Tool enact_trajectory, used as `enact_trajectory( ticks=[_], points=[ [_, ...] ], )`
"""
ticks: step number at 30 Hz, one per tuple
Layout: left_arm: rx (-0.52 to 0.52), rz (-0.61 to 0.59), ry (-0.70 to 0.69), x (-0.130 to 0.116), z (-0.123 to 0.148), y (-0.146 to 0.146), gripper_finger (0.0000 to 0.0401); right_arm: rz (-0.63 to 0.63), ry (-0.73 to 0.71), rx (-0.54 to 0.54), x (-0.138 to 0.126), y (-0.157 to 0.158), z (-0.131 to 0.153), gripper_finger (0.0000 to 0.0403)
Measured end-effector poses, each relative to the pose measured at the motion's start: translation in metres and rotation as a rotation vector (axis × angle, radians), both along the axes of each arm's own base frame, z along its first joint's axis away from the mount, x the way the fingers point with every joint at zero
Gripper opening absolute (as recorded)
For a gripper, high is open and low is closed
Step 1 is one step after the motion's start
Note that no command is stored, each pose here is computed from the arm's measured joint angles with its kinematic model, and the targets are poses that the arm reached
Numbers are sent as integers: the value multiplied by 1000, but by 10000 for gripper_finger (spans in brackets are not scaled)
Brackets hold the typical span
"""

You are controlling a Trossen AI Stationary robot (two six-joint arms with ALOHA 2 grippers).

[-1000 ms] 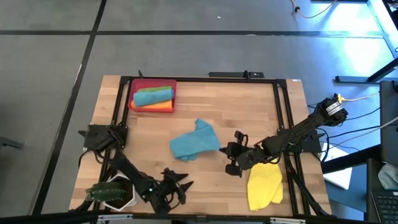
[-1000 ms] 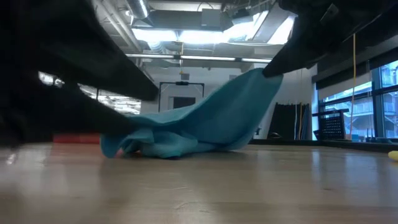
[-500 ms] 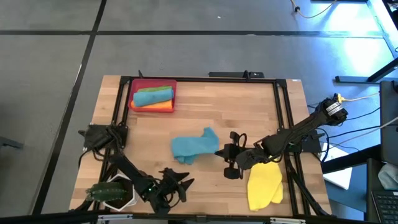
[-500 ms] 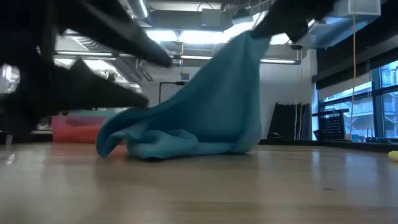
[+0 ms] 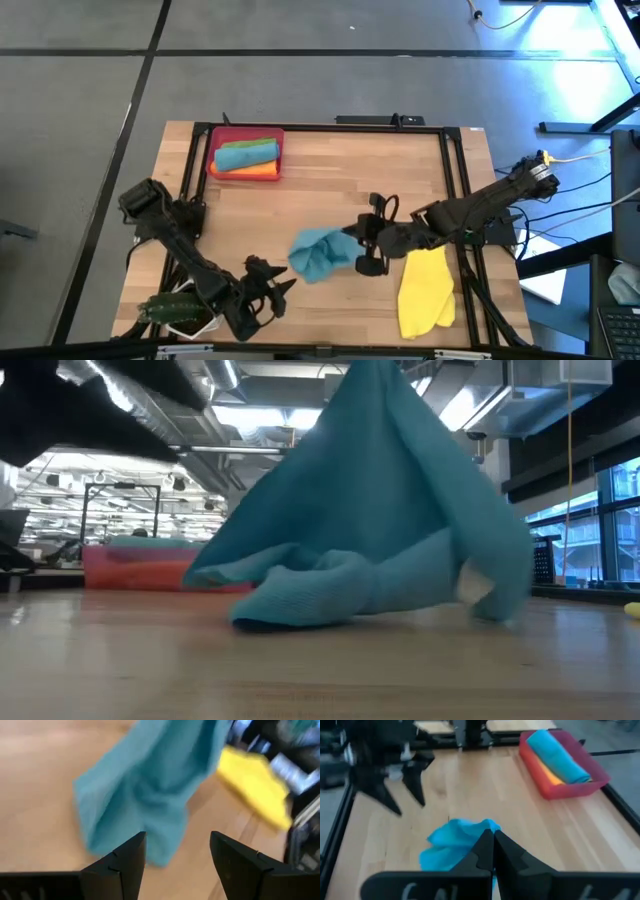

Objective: Roll microfiber towels into tight, uniform cylinder then place into a basket
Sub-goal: Fold the blue microfiber towel

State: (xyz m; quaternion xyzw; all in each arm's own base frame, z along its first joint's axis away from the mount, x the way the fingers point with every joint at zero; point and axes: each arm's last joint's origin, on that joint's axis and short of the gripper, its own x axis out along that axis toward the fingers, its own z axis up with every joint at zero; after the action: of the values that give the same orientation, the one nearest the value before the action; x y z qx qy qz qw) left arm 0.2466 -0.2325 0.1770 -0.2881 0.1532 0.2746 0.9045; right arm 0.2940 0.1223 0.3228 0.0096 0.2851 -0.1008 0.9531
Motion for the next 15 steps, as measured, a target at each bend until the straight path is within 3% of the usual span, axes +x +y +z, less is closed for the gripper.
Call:
enact_trajectory(
  ticks=[9,15],
  points=[
    [-157,-44,201,14,-13,13,208,-58,-42,51,13,-33,32,6],
    [-98,5,262,15,-16,26,208,-59,-61,73,16,-45,42,6]
  ],
)
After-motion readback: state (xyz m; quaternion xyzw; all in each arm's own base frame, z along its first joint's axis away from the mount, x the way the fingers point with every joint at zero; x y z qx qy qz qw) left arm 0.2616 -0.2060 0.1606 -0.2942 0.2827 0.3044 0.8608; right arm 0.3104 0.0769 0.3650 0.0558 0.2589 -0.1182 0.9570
